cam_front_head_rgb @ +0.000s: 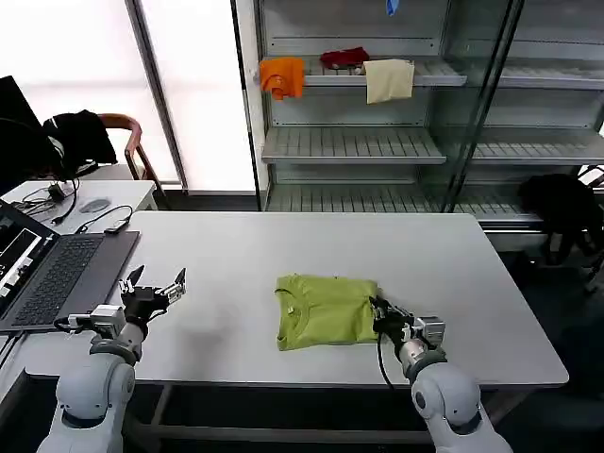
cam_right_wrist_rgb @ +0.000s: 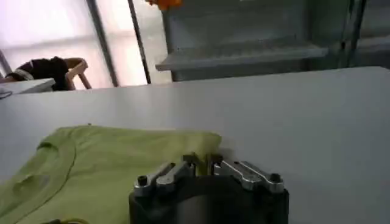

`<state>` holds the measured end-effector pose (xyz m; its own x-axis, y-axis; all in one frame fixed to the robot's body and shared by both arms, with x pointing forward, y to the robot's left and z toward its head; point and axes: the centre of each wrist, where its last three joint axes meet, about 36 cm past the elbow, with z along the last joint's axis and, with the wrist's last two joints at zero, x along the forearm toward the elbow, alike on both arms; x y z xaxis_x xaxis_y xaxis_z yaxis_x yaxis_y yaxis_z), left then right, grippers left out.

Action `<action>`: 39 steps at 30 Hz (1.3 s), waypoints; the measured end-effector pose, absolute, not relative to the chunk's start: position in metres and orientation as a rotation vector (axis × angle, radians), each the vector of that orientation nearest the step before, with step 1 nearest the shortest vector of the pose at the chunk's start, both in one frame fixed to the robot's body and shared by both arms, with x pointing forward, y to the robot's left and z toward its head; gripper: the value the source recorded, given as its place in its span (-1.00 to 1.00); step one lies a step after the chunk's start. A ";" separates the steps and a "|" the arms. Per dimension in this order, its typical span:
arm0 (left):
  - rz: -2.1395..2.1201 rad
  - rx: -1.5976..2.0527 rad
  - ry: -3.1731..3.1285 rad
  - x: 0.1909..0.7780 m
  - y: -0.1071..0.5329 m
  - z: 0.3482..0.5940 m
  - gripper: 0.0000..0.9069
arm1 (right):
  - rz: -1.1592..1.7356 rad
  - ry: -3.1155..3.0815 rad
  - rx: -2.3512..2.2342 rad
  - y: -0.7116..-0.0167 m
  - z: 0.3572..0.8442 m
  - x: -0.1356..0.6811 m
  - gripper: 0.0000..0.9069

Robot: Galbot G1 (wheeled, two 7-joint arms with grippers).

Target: Fold and organize the clothes.

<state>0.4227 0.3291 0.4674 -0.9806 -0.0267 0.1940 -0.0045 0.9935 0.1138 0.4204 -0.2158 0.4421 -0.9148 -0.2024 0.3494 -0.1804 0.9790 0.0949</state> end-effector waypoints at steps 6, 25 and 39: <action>-0.152 0.001 -2.946 0.423 0.331 0.466 1.00 | 0.092 -2.802 0.251 -0.217 0.447 0.417 1.00; 0.100 -0.104 -2.966 0.415 0.348 0.480 1.00 | 0.289 -2.897 0.103 -0.277 0.476 0.401 1.00; 0.234 -0.129 -2.953 0.397 0.364 0.482 1.00 | 0.311 -2.887 -0.003 -0.332 0.486 0.374 1.00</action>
<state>0.3972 0.3636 0.4824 -0.9807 0.0999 0.1683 0.0722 0.9839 -0.1636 0.3741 -0.3317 0.4858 -0.9718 0.0275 0.2343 -0.0230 0.9774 -0.2101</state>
